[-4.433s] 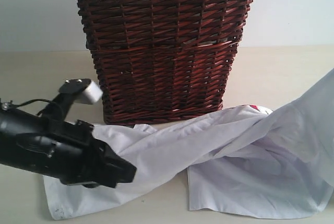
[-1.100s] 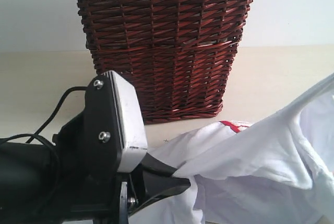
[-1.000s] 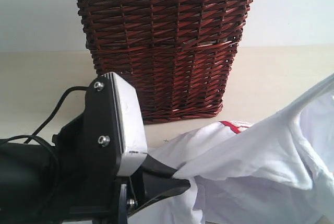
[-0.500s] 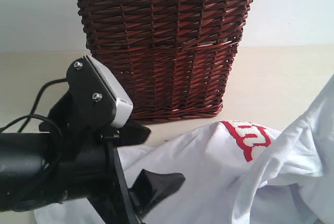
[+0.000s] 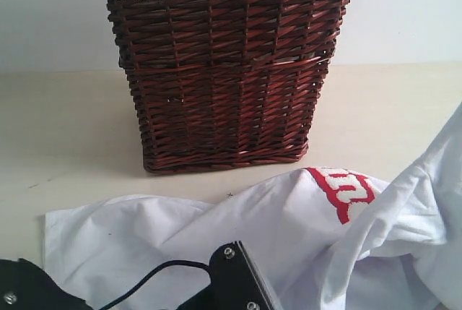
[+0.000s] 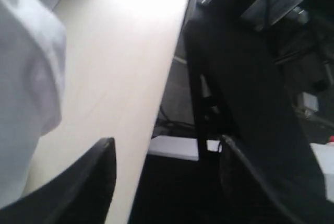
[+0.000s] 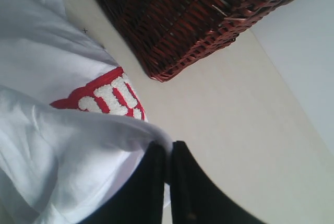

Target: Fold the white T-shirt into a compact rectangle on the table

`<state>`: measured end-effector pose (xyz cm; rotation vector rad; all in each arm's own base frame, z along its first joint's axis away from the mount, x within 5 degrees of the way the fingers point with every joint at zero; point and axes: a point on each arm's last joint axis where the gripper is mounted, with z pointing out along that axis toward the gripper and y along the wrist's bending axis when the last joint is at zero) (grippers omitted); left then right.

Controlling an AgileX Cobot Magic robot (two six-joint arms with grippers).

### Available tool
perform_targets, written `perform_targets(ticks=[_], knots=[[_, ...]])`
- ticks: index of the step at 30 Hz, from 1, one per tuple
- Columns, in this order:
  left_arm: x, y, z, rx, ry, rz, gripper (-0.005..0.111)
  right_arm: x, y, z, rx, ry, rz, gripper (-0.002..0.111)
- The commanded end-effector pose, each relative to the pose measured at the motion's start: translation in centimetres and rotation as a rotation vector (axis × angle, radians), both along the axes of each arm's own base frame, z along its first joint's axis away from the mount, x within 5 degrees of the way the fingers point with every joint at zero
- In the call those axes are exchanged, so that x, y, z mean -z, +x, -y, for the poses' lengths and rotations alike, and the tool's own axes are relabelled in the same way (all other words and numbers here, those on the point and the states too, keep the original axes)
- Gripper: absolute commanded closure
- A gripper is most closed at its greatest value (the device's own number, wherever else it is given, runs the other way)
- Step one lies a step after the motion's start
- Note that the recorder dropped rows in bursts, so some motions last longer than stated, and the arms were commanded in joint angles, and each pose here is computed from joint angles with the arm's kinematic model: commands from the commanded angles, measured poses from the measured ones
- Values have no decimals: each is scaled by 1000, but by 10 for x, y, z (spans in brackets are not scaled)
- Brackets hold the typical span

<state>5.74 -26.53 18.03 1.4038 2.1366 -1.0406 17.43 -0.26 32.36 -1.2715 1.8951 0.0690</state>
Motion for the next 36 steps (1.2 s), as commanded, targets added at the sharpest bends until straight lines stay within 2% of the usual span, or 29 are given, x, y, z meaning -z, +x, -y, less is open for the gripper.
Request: perform_targets(ticks=[1, 6, 11, 16, 18, 20, 23, 30, 36], knots=[[17, 12, 5, -105, 107, 85, 47, -5, -1, 0, 9, 0, 20, 108], [16, 29, 24, -181, 128, 171, 47, -5, -1, 0, 9, 0, 20, 108], [32, 31, 47, -137, 141, 128, 47, -5, -1, 0, 9, 0, 20, 108], [44, 32, 52, -138, 171, 110, 49, -5, -1, 0, 7, -1, 21, 108], [45, 32, 52, -138, 175, 109, 55, -5, -1, 0, 7, -1, 21, 108], [46, 32, 52, -141, 179, 112, 71, -5, 0, 0, 10, -2, 23, 108], [50, 35, 51, -152, 197, 131, 104, -5, 0, 1, 17, -5, 29, 108], [49, 45, 42, -167, 253, 291, 107, -5, 1, 1, 21, -7, 33, 108], [37, 56, 17, -274, 317, 455, 107, -5, 1, 2, 27, -13, 37, 108]])
